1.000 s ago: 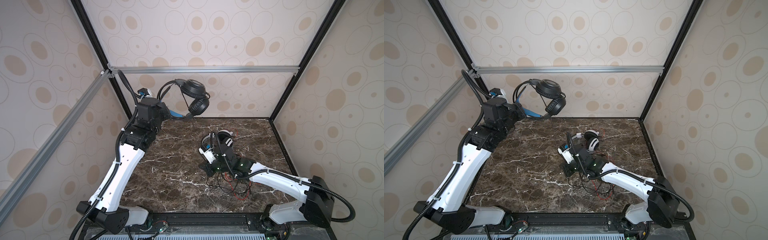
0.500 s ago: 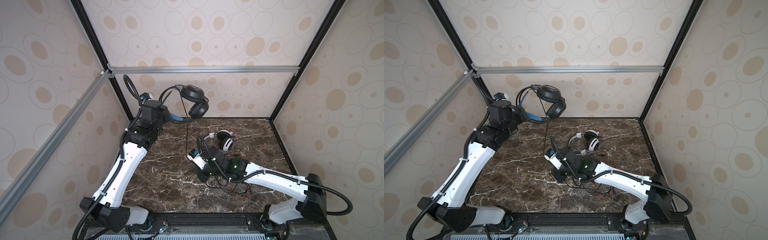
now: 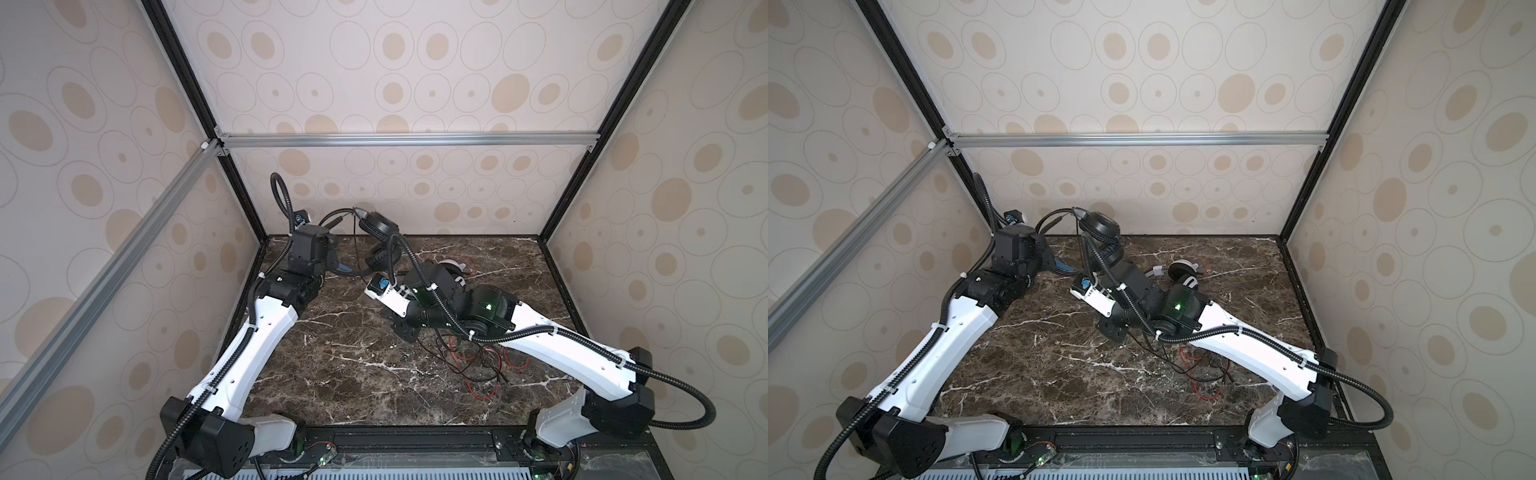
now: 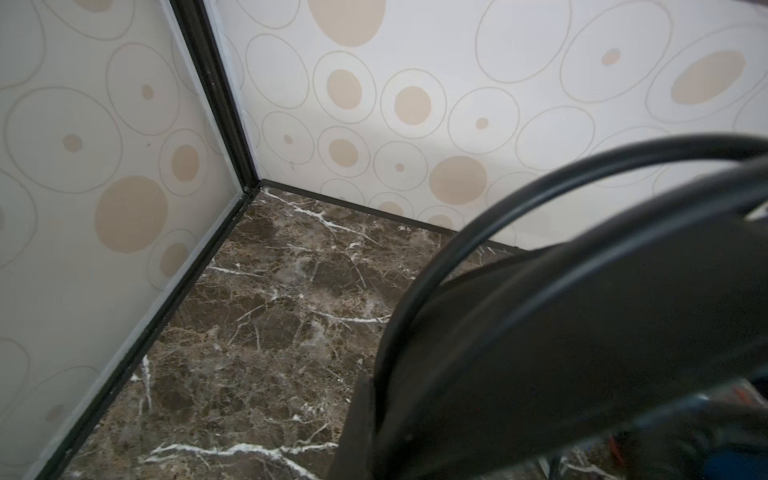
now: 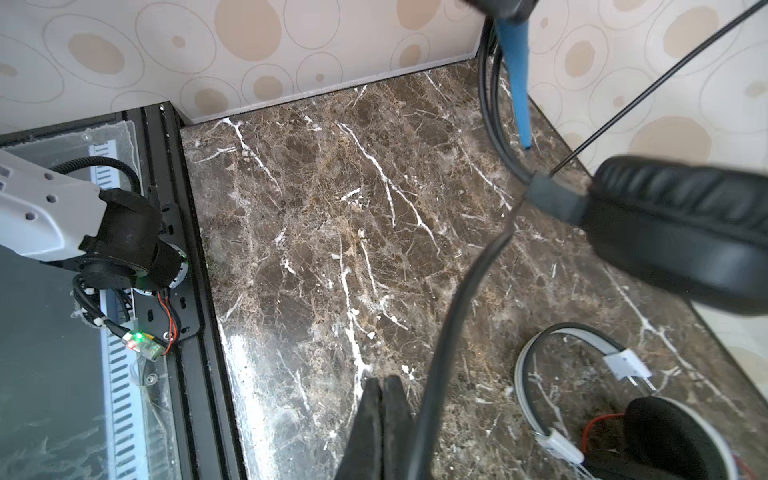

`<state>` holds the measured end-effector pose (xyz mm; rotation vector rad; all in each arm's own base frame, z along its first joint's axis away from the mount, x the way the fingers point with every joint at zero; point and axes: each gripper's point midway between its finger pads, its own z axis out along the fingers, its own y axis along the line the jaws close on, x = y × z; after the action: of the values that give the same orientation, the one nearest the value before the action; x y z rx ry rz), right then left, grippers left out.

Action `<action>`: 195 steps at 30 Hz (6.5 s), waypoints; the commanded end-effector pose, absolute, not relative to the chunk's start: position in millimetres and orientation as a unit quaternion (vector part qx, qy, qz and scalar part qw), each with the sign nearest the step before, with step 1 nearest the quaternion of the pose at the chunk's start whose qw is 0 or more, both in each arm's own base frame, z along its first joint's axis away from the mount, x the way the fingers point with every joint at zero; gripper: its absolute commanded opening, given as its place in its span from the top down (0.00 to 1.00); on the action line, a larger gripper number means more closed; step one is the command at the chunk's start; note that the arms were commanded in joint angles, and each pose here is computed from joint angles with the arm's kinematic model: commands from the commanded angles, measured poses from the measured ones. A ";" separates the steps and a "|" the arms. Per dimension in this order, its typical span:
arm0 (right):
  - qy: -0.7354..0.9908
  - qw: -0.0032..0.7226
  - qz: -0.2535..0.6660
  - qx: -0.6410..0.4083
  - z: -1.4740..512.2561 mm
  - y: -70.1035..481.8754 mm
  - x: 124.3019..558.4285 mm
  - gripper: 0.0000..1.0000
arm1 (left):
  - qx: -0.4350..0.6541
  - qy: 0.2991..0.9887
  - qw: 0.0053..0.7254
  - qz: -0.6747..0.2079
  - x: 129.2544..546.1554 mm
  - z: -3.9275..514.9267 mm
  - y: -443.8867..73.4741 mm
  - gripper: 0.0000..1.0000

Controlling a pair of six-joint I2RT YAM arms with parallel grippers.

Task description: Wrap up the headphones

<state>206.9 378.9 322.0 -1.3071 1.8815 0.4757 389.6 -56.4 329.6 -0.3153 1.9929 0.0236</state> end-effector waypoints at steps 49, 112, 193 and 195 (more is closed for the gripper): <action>0.816 0.413 0.270 -0.302 341.2 303.6 365.7 0.80 | 0.230 0.794 0.525 -0.203 282.4 384.1 -187.0 1.00; 0.808 0.342 0.413 -0.243 214.7 349.0 302.9 1.00 | -0.116 0.680 0.691 -0.215 367.6 575.6 -129.6 1.00; 0.701 0.513 -0.016 -0.496 388.0 323.9 284.1 1.00 | 0.201 0.857 0.443 0.169 329.6 292.1 -99.1 1.00; 0.697 0.516 -0.017 -0.496 390.9 324.9 283.9 1.00 | 0.216 0.856 0.445 0.151 327.0 292.2 -108.3 1.00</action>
<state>275.8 333.8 341.9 -1.3261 1.7696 -0.0174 338.5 -105.3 289.2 0.4119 2.1139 0.3679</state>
